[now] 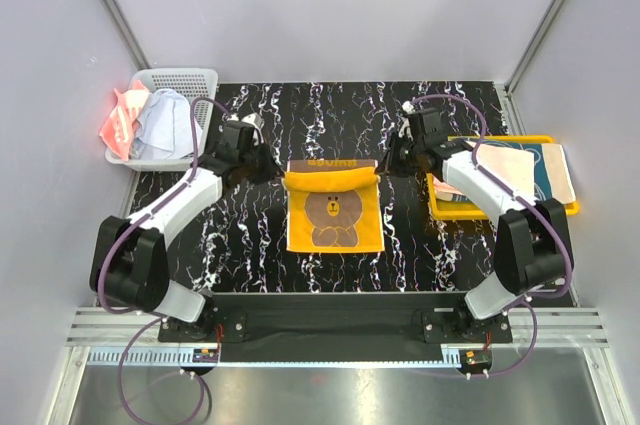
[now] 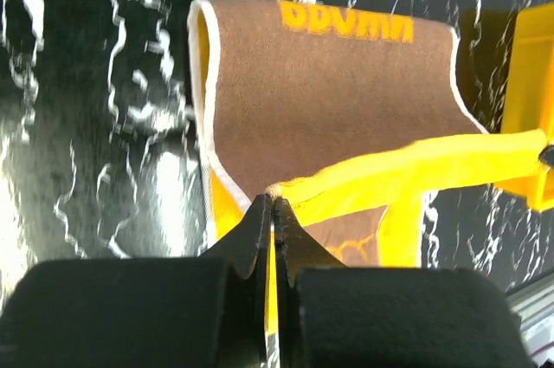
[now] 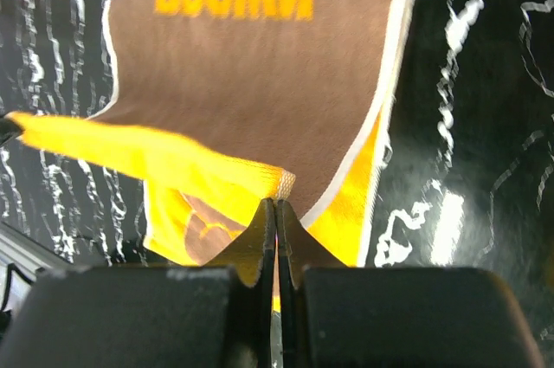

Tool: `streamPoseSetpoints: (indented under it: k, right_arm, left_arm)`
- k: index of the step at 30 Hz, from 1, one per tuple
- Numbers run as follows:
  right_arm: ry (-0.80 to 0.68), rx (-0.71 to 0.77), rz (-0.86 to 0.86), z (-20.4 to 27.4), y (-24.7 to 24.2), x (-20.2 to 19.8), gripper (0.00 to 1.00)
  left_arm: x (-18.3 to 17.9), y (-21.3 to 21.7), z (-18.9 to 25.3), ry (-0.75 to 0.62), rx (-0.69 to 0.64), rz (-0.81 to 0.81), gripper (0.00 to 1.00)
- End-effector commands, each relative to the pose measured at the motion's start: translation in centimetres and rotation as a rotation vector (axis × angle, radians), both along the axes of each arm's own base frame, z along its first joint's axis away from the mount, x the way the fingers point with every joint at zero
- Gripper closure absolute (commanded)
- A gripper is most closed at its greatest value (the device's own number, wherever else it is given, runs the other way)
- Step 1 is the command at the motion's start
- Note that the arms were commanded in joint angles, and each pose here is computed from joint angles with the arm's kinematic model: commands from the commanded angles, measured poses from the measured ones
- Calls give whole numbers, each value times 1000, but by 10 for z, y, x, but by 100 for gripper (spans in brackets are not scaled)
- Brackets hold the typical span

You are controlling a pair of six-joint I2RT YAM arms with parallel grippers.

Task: Fold and stack the towels
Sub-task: Fold the towel

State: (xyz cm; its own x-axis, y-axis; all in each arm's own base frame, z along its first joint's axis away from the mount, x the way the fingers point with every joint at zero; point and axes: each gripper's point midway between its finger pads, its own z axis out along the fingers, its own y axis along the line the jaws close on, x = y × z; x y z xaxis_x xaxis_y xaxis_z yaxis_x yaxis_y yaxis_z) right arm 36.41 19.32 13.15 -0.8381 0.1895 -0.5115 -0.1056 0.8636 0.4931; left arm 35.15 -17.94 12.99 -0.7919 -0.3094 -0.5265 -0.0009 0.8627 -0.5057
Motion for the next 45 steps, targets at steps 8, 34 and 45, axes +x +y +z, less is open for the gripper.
streamPoseSetpoints:
  k: [8,34,45]
  right_arm:
    - [-60,-11,-41,13,-13,-26,100]
    - [-11,-18,-18,-10,-13,-64,100]
    - [36,-7,-7,-30,-12,-77,100]
  left_arm:
    - [-28,-10,19,-75,-15,-96,100]
    - [-69,-11,9,-52,-26,-129,100]
    - [-88,-14,-24,17,-31,-147,100]
